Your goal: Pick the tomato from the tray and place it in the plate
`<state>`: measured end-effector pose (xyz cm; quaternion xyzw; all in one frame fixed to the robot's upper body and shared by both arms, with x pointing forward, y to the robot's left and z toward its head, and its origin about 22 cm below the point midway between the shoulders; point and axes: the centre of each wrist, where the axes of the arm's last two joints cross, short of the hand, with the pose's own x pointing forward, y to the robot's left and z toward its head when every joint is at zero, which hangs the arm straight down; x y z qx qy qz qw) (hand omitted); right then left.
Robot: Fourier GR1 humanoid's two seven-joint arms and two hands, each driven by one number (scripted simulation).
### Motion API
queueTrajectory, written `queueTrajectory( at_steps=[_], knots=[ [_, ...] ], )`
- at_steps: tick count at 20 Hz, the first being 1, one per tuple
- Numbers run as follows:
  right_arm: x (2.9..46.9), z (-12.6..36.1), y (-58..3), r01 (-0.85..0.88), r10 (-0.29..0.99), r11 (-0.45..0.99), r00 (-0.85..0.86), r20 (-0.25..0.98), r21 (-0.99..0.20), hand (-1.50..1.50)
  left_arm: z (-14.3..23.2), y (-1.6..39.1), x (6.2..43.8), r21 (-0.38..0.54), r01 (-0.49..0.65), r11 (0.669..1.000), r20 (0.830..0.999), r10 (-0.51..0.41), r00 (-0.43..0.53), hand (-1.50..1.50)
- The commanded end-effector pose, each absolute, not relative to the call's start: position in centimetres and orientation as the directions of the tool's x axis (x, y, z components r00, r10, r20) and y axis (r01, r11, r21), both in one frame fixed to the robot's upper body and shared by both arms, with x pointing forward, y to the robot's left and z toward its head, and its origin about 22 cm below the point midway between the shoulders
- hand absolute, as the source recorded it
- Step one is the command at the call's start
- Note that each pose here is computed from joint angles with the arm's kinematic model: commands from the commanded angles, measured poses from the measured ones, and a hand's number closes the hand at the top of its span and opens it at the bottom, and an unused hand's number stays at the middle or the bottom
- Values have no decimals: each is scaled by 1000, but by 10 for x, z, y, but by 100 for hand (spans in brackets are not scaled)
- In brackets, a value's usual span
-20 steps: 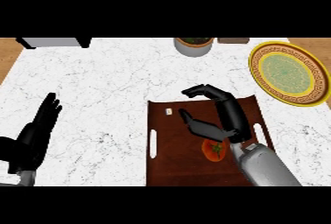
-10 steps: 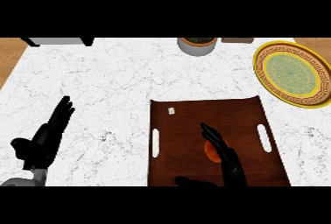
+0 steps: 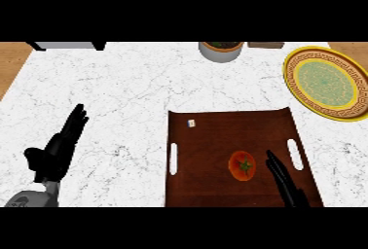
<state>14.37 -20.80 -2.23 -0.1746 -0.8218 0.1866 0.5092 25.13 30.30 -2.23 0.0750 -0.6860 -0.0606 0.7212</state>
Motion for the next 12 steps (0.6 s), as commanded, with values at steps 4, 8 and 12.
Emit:
queueTrajectory(
  at_steps=[4, 8, 12],
  knots=[
    [133, 3, -232, 7, 713, 678, -249, 656, -735, -150, -23, 315, 253, 205, 3, 979, 978, -205, 40, 0],
    [115, 26, -215, -73, 726, 665, -171, 666, -744, -150, -21, 310, 249, 187, -22, 982, 981, -186, 47, 0],
    [128, 29, -215, -107, 787, 601, -95, 610, -792, -150, -31, 306, 241, 195, -12, 981, 979, -194, 58, 0]
  ],
)
